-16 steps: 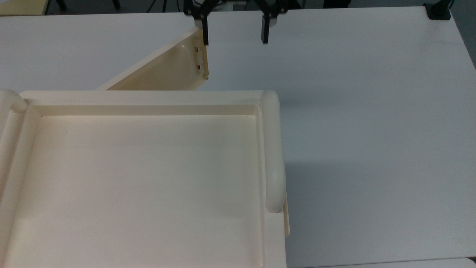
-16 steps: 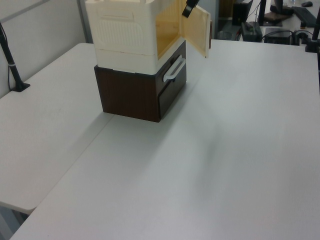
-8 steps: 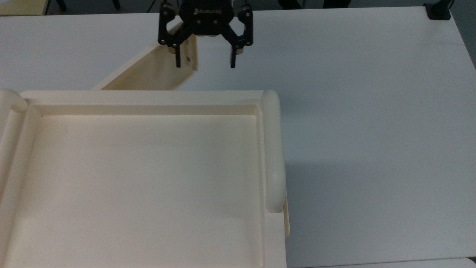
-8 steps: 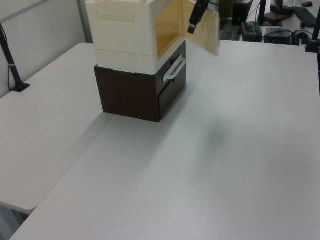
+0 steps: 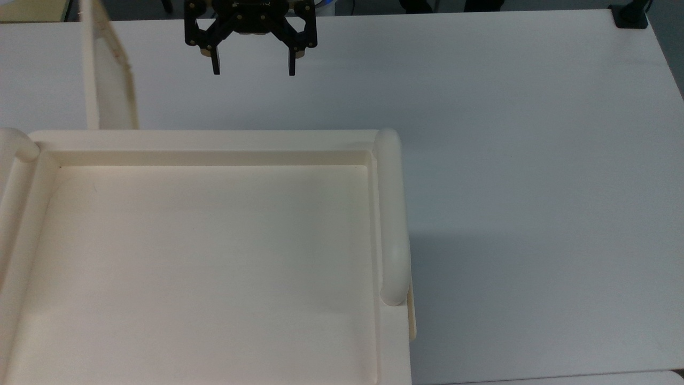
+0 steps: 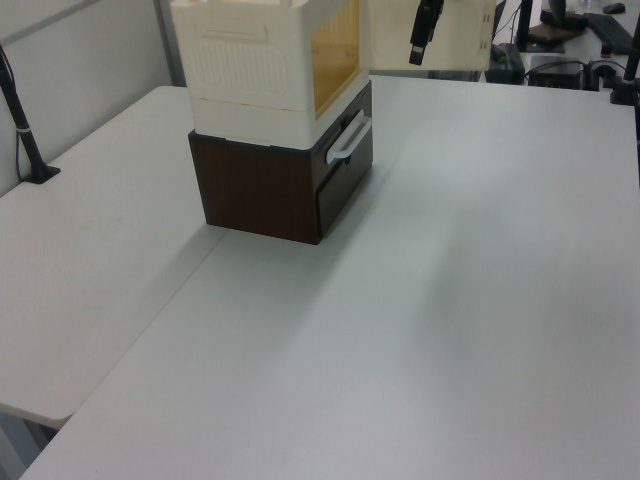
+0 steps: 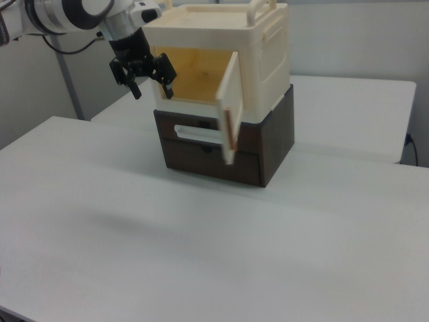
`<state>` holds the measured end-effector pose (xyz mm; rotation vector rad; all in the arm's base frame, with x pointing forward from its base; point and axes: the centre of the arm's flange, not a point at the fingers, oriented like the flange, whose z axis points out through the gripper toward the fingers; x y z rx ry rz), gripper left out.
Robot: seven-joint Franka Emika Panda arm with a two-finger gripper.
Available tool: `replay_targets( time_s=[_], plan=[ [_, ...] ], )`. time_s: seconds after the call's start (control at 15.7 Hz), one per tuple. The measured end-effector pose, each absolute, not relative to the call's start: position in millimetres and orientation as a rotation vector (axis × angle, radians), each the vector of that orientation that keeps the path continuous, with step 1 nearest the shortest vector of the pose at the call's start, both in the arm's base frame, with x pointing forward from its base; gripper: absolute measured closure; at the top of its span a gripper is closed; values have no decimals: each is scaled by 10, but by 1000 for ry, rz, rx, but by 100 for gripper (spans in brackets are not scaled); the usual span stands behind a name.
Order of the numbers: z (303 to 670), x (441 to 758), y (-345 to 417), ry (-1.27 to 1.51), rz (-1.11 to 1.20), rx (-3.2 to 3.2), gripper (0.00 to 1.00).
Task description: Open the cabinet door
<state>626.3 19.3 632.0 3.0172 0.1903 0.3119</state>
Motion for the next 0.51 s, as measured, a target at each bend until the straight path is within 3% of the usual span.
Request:
replay_targets(
  time_s=[0.51],
  plan=[
    [5872,6183,59,78,95,3040,0]
  ],
)
